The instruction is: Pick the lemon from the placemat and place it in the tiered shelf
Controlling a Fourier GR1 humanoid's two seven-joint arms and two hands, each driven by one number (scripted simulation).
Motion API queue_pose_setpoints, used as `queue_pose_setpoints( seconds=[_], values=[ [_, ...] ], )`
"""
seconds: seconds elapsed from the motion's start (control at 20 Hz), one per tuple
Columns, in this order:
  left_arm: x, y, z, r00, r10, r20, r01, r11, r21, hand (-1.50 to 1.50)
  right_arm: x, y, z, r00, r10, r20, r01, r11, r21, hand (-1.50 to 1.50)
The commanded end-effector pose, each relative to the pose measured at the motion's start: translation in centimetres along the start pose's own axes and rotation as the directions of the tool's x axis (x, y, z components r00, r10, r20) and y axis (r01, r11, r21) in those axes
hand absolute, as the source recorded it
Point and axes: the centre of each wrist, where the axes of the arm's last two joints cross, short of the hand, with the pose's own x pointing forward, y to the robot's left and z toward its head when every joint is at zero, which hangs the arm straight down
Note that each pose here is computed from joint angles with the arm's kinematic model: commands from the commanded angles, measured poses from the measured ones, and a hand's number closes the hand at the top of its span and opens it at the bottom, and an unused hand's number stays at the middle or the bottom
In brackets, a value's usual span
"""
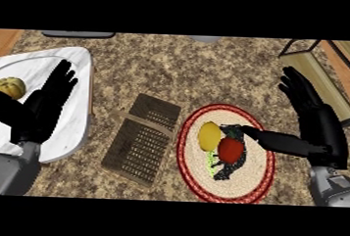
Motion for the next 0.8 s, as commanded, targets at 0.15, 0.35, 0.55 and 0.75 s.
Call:
queue_pose_setpoints(
  seconds=[0.15, 0.35, 0.55, 0.75],
  values=[
    [-0.5, -0.3, -0.2, 1.000, -0.013, 0.003, 0.013, 1.000, -0.013, 0.00, 0.9, -1.3, 0.4, 0.816, 0.548, -0.184, -0.502, 0.830, 0.243, -1.50],
    [0.4, -1.0, -1.1, 1.000, -0.012, 0.023, 0.013, 0.999, -0.034, 0.00, 3.9, -0.2, -0.8, 0.604, 0.777, -0.174, -0.736, 0.629, 0.250, -1.50],
    [0.3, -2.5, -0.7, 1.000, 0.006, 0.012, -0.005, 0.998, -0.068, 0.00, 6.5, 5.1, -1.9, 0.508, 0.826, -0.242, -0.769, 0.562, 0.303, -1.50],
    [0.2, -1.5, -2.0, 1.000, 0.001, 0.005, -0.001, 0.999, -0.036, 0.00, 6.5, 11.4, -0.5, 0.487, 0.840, -0.237, -0.764, 0.542, 0.350, -1.50]
  ],
)
